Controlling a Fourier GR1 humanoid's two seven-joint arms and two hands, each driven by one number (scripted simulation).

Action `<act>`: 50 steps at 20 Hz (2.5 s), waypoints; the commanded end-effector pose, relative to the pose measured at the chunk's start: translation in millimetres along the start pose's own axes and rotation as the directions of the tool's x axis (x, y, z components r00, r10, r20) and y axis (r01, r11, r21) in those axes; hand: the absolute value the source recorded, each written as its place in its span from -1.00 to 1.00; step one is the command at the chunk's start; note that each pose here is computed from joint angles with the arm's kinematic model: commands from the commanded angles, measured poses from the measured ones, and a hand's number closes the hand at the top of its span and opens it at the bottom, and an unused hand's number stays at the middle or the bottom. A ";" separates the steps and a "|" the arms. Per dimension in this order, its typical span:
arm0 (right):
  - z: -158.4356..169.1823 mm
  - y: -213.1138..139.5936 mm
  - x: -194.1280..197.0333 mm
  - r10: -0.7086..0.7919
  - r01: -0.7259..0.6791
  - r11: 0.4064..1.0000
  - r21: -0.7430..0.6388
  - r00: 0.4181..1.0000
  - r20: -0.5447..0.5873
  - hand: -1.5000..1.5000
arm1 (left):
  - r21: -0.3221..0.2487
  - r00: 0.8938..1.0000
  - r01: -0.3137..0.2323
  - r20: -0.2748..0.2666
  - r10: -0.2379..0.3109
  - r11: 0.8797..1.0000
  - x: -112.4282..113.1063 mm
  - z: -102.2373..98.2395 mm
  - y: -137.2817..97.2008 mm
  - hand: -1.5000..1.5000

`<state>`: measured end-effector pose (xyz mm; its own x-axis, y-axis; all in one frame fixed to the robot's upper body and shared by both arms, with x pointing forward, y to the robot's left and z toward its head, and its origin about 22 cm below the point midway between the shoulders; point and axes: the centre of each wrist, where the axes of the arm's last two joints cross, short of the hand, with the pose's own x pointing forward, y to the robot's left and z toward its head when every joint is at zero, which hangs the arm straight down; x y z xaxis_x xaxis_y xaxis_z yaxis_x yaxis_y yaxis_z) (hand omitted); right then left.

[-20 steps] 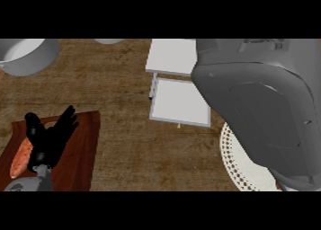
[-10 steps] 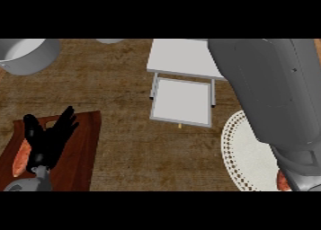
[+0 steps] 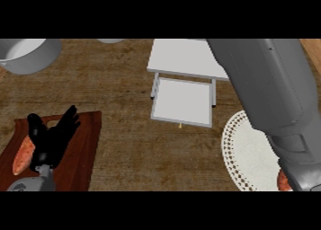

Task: Pick the croissant from the placemat and place it in the tiered shelf

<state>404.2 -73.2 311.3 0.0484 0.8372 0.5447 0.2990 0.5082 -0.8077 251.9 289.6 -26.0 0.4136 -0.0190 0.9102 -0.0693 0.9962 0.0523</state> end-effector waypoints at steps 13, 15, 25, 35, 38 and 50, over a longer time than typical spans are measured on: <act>-6.8 1.0 7.4 -0.084 0.084 0.996 -0.002 0.996 -0.023 1.00 | 0.003 0.999 -0.002 -0.042 0.002 1.000 13.4 -7.0 -0.7 0.00; -12.3 -0.9 -18.5 -0.182 0.178 0.981 -0.073 0.982 -0.045 -1.00 | 0.019 1.000 -0.005 -0.026 0.005 1.000 -1.1 5.0 9.9 0.00; -11.5 -41.2 -7.2 -0.538 0.529 0.839 -0.130 0.842 -0.043 -1.00 | 0.004 0.999 0.014 -0.040 -0.014 1.000 -7.9 1.6 9.6 0.00; -29.3 -93.4 -47.7 -0.624 0.546 0.713 -0.440 0.780 -0.042 -1.00 | 0.003 0.999 -0.005 -0.045 0.005 1.000 -10.2 1.8 22.3 0.00; -16.5 -112.7 -55.6 -0.647 0.534 0.662 -0.525 0.761 -0.041 -1.00 | 0.021 0.999 0.000 -0.041 0.001 1.000 -11.6 5.9 10.6 0.00; 43.6 -186.8 -174.9 -0.726 0.604 0.598 -0.527 0.687 -0.035 -1.00 | 0.036 0.999 -0.021 -0.036 0.022 0.999 -23.4 5.5 7.8 0.00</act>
<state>328.4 -282.1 362.2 -0.1414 0.1908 0.9714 0.7324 0.6804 -0.0270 244.4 298.4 -28.2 0.4223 -0.0072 0.9064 -0.1027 0.9931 0.0558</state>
